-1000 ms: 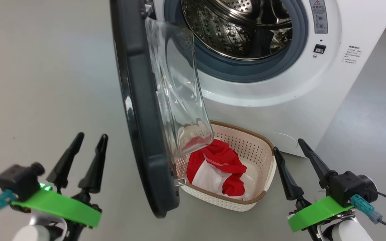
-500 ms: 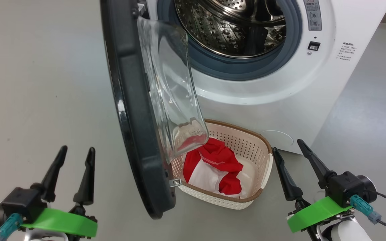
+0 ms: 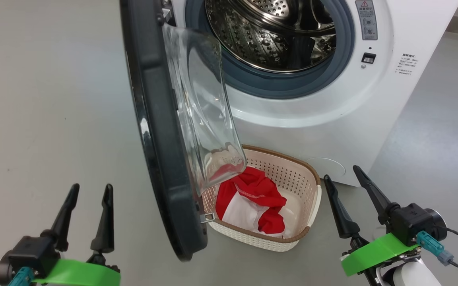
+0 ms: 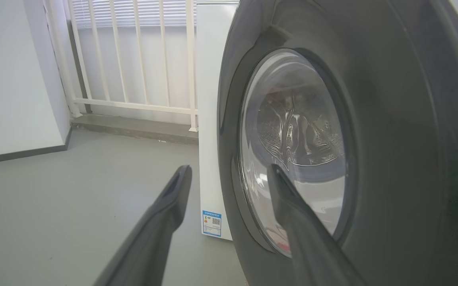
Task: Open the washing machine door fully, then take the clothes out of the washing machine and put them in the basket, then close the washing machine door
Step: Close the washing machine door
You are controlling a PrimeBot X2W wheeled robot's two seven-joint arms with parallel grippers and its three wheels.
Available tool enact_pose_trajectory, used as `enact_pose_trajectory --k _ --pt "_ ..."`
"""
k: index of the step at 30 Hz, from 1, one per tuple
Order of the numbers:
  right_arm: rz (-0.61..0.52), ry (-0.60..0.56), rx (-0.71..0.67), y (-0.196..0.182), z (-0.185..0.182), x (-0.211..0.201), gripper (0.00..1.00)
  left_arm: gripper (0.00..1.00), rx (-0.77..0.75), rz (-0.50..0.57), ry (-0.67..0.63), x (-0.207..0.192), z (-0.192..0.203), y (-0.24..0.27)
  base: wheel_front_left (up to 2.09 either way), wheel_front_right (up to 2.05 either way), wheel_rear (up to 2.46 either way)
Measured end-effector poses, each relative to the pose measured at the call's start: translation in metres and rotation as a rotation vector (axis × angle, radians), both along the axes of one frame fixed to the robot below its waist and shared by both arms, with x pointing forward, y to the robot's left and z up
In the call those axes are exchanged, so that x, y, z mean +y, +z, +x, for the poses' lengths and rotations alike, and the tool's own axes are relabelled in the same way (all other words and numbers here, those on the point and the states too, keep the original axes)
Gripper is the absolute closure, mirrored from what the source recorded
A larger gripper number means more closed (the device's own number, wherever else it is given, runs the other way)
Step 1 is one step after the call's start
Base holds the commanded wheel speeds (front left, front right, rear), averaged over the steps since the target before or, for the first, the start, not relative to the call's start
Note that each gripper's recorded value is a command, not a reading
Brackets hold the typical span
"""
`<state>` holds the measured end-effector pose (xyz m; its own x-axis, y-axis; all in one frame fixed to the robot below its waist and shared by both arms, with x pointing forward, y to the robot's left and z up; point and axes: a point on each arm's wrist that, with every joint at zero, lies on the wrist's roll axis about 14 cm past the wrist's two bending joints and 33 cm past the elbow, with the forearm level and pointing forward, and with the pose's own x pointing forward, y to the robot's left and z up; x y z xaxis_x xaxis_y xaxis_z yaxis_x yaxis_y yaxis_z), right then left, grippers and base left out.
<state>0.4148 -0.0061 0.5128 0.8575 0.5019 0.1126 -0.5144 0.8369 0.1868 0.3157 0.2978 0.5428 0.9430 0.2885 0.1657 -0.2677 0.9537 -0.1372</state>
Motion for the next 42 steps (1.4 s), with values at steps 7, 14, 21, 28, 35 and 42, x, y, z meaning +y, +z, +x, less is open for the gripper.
enact_pose_trajectory --k 7,14,21,28,35,42 --pt "0.005 0.001 0.001 0.001 0.0 0.001 0.0 0.0 -0.001 -0.007 0.006 -0.001 -0.001 -0.002 0.0 0.0 0.0" --pt "0.006 0.002 0.001 0.001 0.0 0.001 0.0 0.0 0.031 0.016 0.006 -0.001 -0.004 -0.01 0.0 0.0 0.0" --pt "0.006 0.002 0.002 0.0 0.0 0.001 0.0 0.0 0.049 0.004 -0.002 -0.003 -0.004 -0.017 0.0 0.0 0.0" --pt "0.006 0.0 0.0 0.001 0.0 0.0 0.0 1.0 0.038 -0.049 -0.022 -0.009 -0.002 -0.02 0.0 0.0 0.0" --pt "0.005 -0.001 0.007 -0.002 0.001 0.0 0.0 1.0 -0.123 -0.489 -0.056 -0.008 0.018 0.003 0.0 0.0 0.0" --pt "0.005 -0.007 0.017 -0.005 0.002 -0.003 0.0 1.0 -0.25 -0.963 -0.198 -0.003 0.036 0.037 0.0 0.0 0.0"
